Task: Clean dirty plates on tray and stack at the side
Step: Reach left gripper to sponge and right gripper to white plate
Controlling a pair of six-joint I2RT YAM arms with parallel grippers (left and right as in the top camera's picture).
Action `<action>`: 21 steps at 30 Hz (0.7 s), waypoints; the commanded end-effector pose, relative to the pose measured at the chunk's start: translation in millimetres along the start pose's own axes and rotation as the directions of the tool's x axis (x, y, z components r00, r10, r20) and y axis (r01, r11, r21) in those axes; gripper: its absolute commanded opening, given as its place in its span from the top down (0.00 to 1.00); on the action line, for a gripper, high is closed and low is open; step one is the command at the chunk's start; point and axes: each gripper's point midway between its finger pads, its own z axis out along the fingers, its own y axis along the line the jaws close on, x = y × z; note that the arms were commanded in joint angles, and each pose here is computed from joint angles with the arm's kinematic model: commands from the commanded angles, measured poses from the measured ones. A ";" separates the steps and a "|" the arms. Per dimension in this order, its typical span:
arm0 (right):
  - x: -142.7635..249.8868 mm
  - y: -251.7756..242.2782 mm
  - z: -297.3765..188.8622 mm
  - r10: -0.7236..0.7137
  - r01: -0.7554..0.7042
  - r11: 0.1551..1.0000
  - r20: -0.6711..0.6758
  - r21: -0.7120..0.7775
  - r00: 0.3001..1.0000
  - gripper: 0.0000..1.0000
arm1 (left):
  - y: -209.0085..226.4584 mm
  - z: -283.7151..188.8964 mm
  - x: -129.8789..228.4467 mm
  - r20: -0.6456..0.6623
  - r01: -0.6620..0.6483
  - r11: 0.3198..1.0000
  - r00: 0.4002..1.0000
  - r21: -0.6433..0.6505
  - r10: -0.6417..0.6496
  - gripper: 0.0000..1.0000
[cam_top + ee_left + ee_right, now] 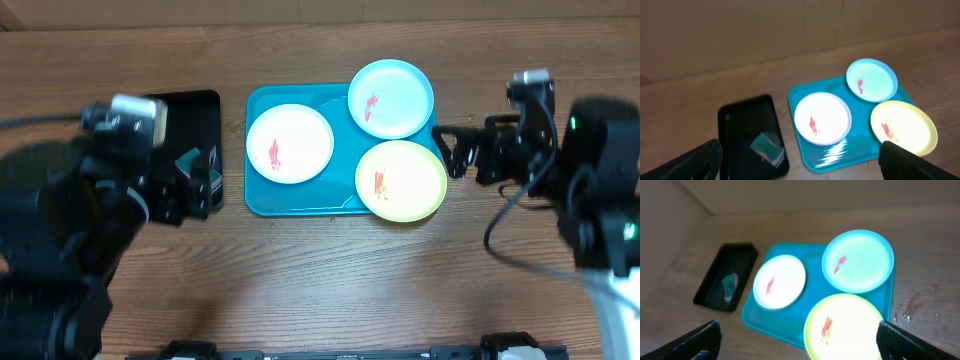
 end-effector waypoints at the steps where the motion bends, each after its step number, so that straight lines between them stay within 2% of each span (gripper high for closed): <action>1: -22.6 9.9 5.3 -0.030 0.030 0.999 -0.047 -0.018 0.998 0.00 | -0.3 11.1 -17.5 -0.021 -0.047 0.998 0.999 -0.044 0.046 0.00; 6: -23.1 22.3 19.5 -0.045 0.037 0.998 -0.204 -0.044 0.978 0.00 | -13.1 46.5 -9.0 -0.210 -0.154 0.985 0.968 -0.076 0.136 0.00; 11: -22.2 21.1 33.9 -0.008 -0.006 0.999 -0.250 -0.054 0.968 0.00 | -44.8 75.9 22.5 -0.408 -0.209 0.977 0.888 0.052 0.212 0.00; 17: -22.4 24.9 41.6 0.018 -0.043 0.995 -0.261 -0.087 0.965 0.00 | -74.8 110.5 52.2 -0.532 -0.150 0.969 0.814 0.195 0.233 0.00; 21: -25.3 15.2 47.4 0.131 -0.139 0.990 -0.255 -0.014 0.958 0.00 | -96.5 132.0 67.9 -0.588 -0.078 0.955 0.773 0.286 0.239 0.00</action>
